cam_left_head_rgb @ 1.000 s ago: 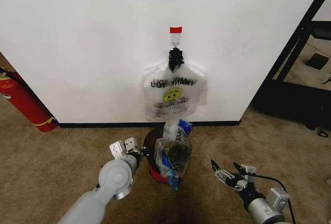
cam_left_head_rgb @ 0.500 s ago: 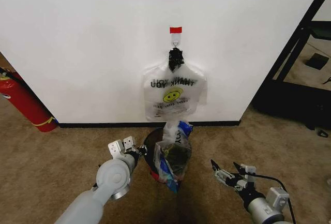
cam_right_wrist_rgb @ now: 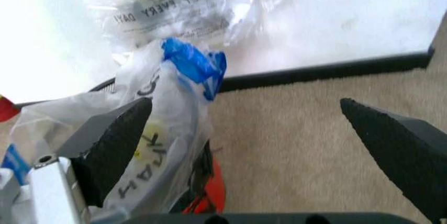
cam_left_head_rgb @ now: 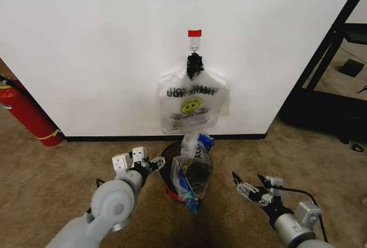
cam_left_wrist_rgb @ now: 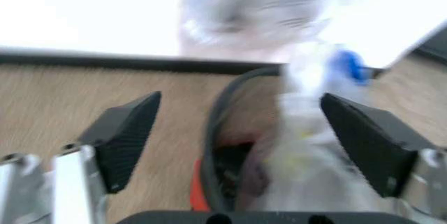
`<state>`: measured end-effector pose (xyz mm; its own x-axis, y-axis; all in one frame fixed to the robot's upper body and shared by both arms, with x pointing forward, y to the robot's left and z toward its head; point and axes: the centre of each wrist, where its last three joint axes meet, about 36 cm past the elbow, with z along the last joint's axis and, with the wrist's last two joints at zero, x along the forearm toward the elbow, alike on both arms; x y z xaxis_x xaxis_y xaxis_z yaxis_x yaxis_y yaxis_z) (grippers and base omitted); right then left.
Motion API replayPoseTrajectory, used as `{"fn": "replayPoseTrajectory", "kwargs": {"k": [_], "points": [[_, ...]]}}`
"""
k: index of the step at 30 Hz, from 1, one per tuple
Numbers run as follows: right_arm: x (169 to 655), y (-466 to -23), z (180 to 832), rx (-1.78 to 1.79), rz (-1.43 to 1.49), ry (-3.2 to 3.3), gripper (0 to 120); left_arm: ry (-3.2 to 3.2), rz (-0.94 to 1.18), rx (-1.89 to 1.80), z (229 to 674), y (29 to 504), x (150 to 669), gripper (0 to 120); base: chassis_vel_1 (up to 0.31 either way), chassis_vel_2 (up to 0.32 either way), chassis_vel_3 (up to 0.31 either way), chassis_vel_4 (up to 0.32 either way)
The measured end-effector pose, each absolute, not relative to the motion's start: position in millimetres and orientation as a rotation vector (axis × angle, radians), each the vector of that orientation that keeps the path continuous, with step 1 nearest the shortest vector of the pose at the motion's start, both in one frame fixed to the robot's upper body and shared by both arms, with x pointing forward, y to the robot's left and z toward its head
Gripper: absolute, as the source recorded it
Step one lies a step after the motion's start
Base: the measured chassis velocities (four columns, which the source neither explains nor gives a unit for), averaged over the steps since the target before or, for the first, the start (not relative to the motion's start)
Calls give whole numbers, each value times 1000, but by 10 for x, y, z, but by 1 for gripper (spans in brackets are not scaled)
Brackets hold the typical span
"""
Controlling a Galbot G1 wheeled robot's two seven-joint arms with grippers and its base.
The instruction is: Pick up the garbage bag from the wall and place it over the trash bin.
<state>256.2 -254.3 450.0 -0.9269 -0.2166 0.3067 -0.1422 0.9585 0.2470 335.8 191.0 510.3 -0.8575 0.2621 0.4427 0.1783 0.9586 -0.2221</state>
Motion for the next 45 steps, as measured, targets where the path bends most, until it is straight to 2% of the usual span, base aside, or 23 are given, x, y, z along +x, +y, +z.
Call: {"fn": "replayPoseTrajectory", "kwargs": {"k": [6,14,34,45], "points": [[2907,-2433,4390,325,-217,-2799,100,-2711,129,-538,5154,1858,3205,100,0,0,0,0],[3209,-1992,4230,404,-159,-2720,100,-2717,138,-548,5113,1812,3166,100,0,0,0,0],[3691,-1475,3996,288,-121,-2669,100,-2720,131,-562,5052,1812,3228,100,0,0,0,0],[3733,-1473,3959,258,-164,-2589,100,-2719,126,-548,4987,1822,3223,100,0,0,0,0]]}}
